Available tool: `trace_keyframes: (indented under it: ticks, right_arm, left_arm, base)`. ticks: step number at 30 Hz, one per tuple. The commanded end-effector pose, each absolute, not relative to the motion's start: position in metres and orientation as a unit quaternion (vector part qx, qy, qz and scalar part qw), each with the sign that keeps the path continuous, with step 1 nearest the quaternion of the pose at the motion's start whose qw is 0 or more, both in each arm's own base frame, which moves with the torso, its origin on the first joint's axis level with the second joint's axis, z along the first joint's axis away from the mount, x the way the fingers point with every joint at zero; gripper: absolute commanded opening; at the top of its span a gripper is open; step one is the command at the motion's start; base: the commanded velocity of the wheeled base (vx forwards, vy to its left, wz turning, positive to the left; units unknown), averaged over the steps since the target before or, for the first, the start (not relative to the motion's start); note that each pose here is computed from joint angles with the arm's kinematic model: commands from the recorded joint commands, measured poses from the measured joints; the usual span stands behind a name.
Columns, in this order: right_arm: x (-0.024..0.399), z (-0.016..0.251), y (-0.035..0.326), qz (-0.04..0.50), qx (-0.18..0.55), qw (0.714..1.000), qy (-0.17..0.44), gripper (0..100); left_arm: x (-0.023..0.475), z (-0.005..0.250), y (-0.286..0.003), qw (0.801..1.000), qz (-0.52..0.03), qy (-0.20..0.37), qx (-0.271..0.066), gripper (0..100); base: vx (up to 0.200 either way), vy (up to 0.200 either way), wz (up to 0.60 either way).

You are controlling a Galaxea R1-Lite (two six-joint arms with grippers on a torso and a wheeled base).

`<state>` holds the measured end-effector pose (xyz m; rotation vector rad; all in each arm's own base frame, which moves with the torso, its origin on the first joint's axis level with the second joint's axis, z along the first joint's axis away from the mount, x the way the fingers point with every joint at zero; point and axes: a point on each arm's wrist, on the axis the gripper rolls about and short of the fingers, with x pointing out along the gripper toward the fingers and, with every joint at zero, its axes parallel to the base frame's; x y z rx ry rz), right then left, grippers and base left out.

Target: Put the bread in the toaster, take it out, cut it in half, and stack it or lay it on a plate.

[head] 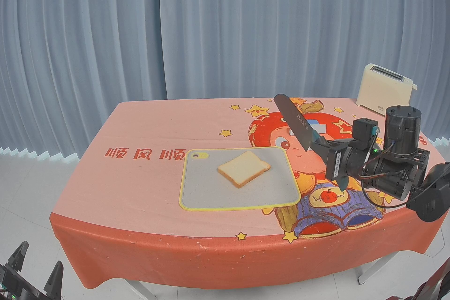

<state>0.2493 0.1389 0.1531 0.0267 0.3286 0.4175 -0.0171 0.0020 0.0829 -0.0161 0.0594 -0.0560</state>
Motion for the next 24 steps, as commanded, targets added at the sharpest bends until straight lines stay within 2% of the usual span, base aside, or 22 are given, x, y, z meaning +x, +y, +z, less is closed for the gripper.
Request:
trace_keyframes:
  ticks: [1, 2, 24]
  right_arm:
    - [0.2489, 0.1524, 0.1396, 0.208, 0.012, 0.964, 0.163, 0]
    - [0.2489, 0.1524, 0.1396, 0.208, 0.012, 0.964, 0.163, 0]
    - [0.2453, 0.1488, 0.1446, 0.218, 0.007, 0.961, 0.17, 0]
  left_arm:
    - [-0.0161, 0.0783, 0.0019, 0.999, -0.028, 0.038, -0.01, 100]
    - [-0.0161, 0.0783, 0.0019, 0.999, -0.028, 0.038, -0.01, 0]
    - [-0.0161, 0.0789, 0.0021, 0.999, -0.027, 0.034, -0.018, 0]
  base:
    - [0.0, 0.0, 0.0]
    - [0.0, 0.0, 0.0]
    - [0.0, 0.0, 0.0]
